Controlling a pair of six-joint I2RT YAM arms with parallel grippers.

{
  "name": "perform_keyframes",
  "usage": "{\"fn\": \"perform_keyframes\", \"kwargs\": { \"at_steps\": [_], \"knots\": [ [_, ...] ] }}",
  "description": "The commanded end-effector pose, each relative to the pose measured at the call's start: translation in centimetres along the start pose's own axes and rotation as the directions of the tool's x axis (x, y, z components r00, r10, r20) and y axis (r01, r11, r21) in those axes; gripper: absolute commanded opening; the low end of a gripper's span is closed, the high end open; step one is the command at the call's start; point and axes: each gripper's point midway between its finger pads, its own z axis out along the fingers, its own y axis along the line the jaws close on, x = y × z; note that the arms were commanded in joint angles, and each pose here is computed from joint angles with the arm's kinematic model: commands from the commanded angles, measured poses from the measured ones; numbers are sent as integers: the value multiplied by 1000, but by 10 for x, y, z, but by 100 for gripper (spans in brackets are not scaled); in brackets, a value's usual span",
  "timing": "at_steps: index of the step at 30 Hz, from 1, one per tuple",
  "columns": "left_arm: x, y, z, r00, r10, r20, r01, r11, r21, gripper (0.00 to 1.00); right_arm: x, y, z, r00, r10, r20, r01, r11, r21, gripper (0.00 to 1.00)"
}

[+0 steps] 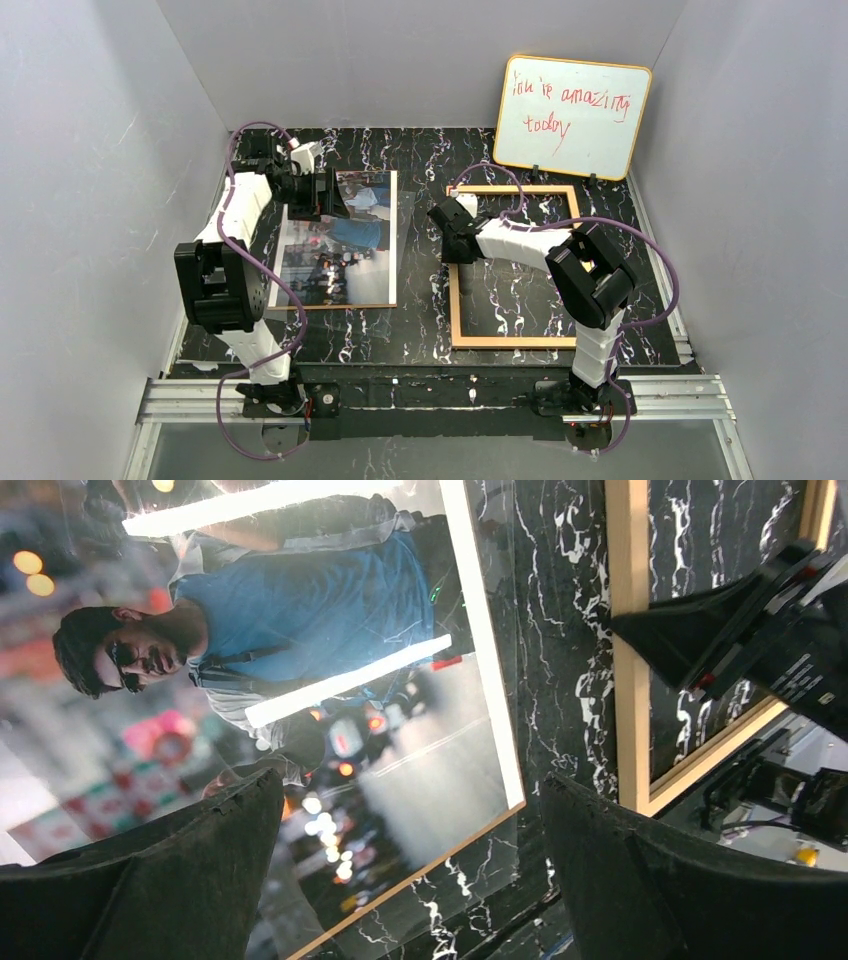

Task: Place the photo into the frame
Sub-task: Turn over the photo frame at the center of the board.

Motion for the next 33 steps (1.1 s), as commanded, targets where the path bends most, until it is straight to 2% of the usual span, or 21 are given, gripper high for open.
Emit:
{"fn": "perform_keyframes", "kwargs": {
  "at_steps": [1,8,13,17,22,30,33],
  "knots": [
    [-4,-10,-14,994,-105,-24,106,992,67,98,-24,39,-39,999,46,9,-44,988,-150,1],
    [-12,-35,-37,974,-215,-78,228,928,296,98,-50,81,-82,996,85,23,-74,947,-311,1],
    [-14,-40,-47,970,-230,-81,244,909,338,98,-72,119,-126,994,105,18,-85,884,-459,1],
    [-11,-37,-49,968,-237,-83,251,912,323,98,-89,151,-174,993,119,-23,-108,783,-612,1],
    [-11,-18,-45,971,-234,-47,239,948,209,98,-115,175,-234,990,138,-16,-103,655,-749,1],
    [-11,-7,-47,978,-209,15,206,971,121,98,-134,194,-300,977,201,-77,-160,439,-884,1],
    [-16,-10,-52,982,-181,47,175,978,114,98,-148,192,-318,963,252,-98,-191,380,-905,1]
  ]
}}
